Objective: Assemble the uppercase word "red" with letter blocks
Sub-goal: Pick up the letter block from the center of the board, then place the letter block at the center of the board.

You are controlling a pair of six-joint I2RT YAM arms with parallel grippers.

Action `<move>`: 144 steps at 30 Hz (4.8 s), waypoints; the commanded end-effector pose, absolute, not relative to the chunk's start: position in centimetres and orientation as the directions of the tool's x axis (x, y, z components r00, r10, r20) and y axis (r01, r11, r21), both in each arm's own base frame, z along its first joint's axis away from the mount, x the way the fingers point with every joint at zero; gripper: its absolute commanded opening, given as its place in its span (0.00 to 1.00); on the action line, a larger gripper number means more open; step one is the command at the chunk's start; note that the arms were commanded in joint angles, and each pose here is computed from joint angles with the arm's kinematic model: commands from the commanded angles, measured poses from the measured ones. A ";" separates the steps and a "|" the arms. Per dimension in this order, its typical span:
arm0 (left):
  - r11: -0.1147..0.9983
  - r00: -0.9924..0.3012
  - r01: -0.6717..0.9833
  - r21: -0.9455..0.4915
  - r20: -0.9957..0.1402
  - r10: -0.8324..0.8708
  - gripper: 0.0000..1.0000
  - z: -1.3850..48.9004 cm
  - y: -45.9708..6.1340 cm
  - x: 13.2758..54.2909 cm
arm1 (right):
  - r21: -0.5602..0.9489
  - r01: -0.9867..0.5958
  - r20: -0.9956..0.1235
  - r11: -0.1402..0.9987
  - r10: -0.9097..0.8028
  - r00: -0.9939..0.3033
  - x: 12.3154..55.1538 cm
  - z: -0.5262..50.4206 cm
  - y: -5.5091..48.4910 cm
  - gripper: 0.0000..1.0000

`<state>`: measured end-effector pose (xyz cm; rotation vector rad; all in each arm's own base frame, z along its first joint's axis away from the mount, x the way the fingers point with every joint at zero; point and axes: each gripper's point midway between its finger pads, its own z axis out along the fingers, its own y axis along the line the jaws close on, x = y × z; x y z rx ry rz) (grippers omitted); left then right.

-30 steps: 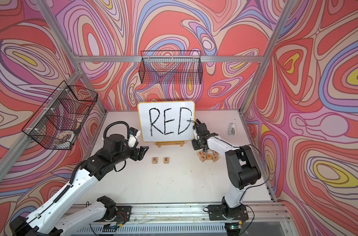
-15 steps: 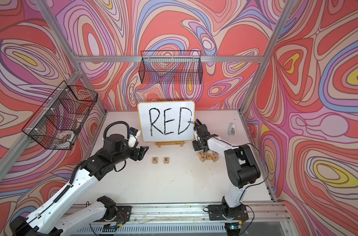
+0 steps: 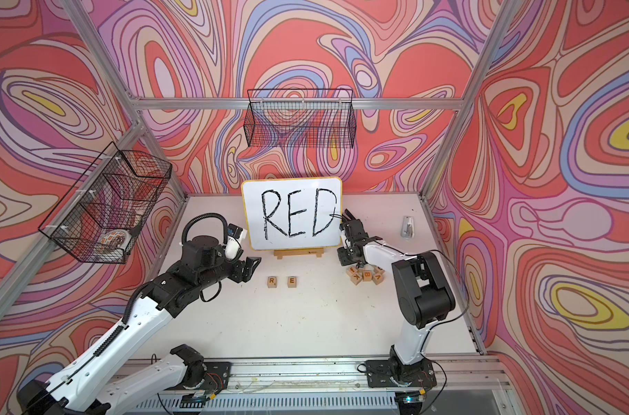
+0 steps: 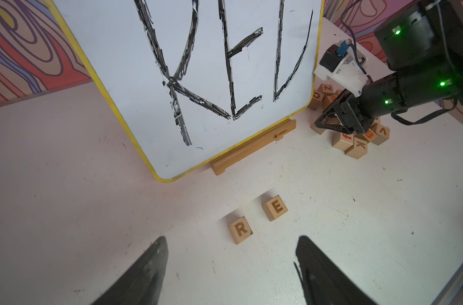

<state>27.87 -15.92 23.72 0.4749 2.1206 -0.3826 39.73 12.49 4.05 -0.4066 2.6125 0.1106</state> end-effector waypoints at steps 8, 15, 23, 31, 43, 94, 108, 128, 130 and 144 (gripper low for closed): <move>0.875 -0.514 0.478 -0.080 -0.833 0.204 0.79 23.7 -15.9 27.6 | 0.020 -0.297 -0.460 0.955 -0.255 -0.850 39.3 2.9 12.2 0.39; 0.875 -0.513 0.478 -0.080 -0.834 0.204 0.79 23.7 -15.9 27.6 | 0.027 -0.294 -0.452 0.955 -0.251 -0.856 39.0 2.6 12.2 0.35; 0.875 -0.514 0.476 -0.082 -0.834 0.202 0.79 23.7 -15.9 27.6 | 0.028 -0.295 -0.451 0.955 -0.251 -0.857 38.9 3.0 12.2 0.29; 0.874 -0.510 0.480 -0.082 -0.836 0.201 0.79 23.9 -15.9 27.5 | 0.043 -0.294 -0.475 0.955 -0.239 -0.847 38.3 5.2 12.2 0.24; 0.874 -0.512 0.479 -0.085 -0.836 0.200 0.79 23.9 -15.9 27.5 | 0.138 -0.261 -0.516 0.955 -0.155 -0.843 36.2 9.9 12.9 0.21; 0.874 -0.504 0.479 -0.084 -0.842 0.195 0.79 24.3 -15.9 27.4 | 0.030 0.076 -0.347 0.997 0.082 -0.934 30.4 5.0 25.8 0.18; 0.875 -0.504 0.478 -0.081 -0.841 0.197 0.79 24.2 -15.8 27.4 | 0.016 0.033 -0.347 0.999 0.036 -0.937 31.2 4.1 26.6 0.20; 0.874 -0.503 0.479 -0.081 -0.841 0.197 0.79 24.3 -15.8 27.4 | -0.039 0.027 -0.347 0.999 0.012 -0.938 31.4 3.6 25.6 0.21; 0.875 -0.504 0.478 -0.083 -0.841 0.196 0.79 24.3 -15.8 27.4 | -0.037 0.032 -0.347 0.999 0.017 -0.938 31.5 3.5 25.4 0.21; 0.875 -0.507 0.478 -0.080 -0.838 0.201 0.79 24.1 -15.8 27.5 | -0.013 0.054 -0.335 0.998 0.047 -0.941 30.6 3.4 25.1 0.22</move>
